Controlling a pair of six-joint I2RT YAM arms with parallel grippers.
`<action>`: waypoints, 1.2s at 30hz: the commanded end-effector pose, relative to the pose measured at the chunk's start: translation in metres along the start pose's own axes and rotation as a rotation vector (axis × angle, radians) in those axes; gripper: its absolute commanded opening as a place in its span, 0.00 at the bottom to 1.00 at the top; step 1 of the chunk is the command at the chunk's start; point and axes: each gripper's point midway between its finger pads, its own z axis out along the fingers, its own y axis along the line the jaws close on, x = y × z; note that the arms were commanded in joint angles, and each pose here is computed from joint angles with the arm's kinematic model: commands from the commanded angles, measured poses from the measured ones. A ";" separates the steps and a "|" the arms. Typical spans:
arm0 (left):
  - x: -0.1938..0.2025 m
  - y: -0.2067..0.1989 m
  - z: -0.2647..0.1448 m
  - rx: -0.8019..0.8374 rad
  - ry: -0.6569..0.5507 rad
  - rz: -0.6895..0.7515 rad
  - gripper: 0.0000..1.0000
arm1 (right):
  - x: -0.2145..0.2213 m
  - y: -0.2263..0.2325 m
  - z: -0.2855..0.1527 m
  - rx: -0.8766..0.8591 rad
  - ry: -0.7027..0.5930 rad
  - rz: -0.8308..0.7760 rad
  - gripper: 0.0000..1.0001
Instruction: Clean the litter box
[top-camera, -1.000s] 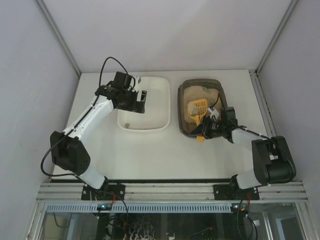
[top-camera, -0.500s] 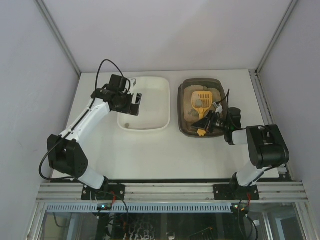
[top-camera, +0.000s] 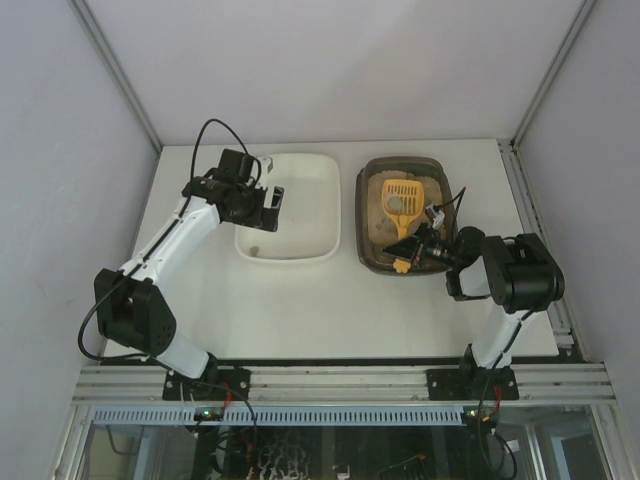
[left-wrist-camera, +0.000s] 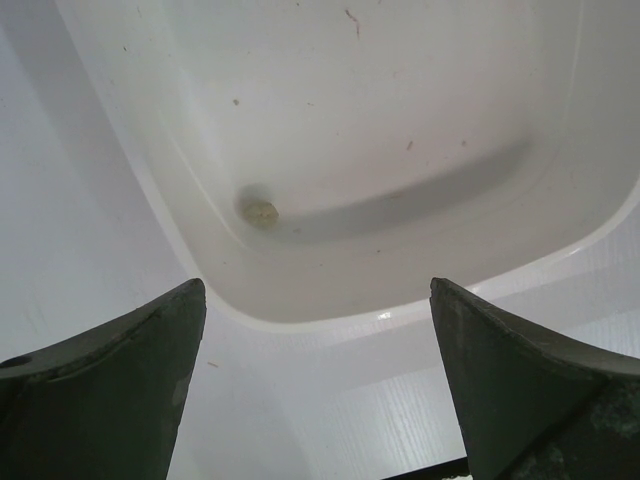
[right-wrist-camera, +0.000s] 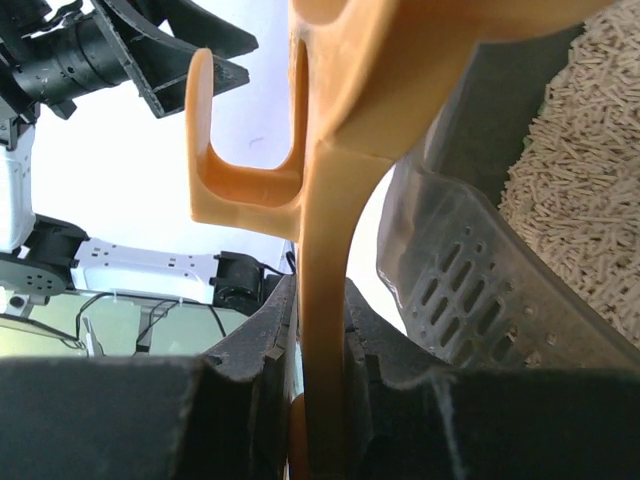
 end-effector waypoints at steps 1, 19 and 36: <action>-0.002 0.001 -0.006 0.010 -0.031 0.015 0.97 | -0.003 0.033 0.005 -0.107 -0.001 -0.135 0.00; 0.000 -0.002 -0.006 0.026 -0.030 0.016 0.96 | -0.016 -0.022 -0.001 0.355 -0.039 -0.202 0.00; 0.002 -0.004 -0.006 0.039 -0.027 0.015 0.96 | 0.005 0.076 -0.008 0.030 0.026 -0.226 0.00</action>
